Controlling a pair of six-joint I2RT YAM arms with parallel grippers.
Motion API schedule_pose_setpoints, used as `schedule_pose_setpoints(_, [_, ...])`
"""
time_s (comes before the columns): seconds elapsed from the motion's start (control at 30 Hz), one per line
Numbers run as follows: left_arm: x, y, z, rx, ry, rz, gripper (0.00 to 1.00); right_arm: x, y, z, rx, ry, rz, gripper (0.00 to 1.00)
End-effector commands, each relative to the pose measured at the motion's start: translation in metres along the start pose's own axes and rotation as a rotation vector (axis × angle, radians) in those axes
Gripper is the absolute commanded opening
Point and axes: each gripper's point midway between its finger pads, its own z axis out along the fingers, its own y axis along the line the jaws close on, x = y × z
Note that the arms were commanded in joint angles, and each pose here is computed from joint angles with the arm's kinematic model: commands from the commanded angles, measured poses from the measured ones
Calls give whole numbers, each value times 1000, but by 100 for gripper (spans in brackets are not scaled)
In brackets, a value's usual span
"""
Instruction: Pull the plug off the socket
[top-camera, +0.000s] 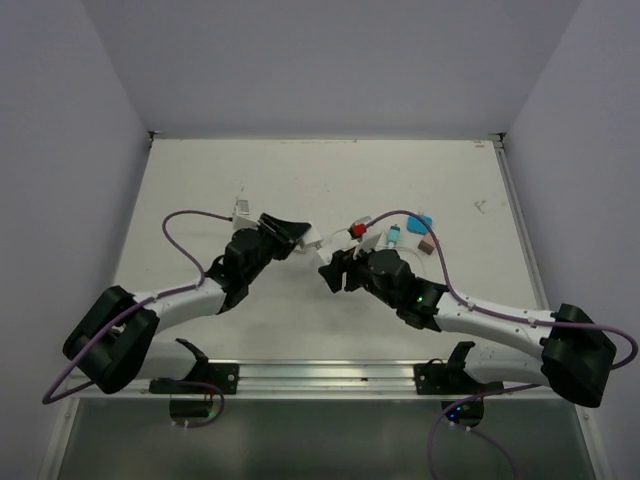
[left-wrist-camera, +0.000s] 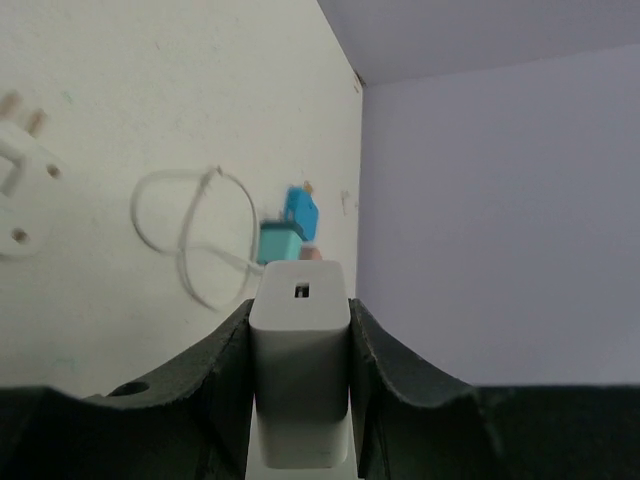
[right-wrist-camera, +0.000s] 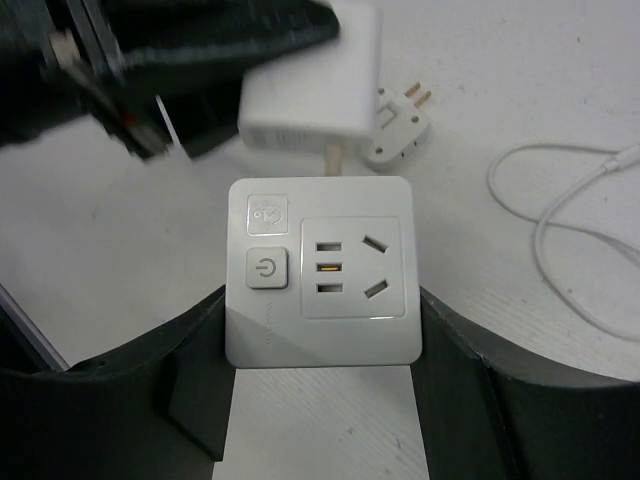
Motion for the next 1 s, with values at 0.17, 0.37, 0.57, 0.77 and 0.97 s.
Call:
schedule_pose_setpoints(0.17, [-97,13,-24,-59,-388,162,27,38,-30,-30,85,165,-184,0])
schedule_pose_setpoints(0.37, [-106,28,-39,-89,-400,176,19,38,-29,-30,79,175,-193,0])
schedule_pose_setpoints(0.57, [-119,55,-28,-117,-344,212,24,40,-37,-36,113,211,-217,0])
schedule_pose_setpoints(0.77, [-123,73,2,-120,-211,235,27,44,-39,-39,114,221,-207,0])
schedule_pose_setpoints(0.97, [-114,90,29,-112,-96,222,32,39,-43,-42,135,208,-210,0])
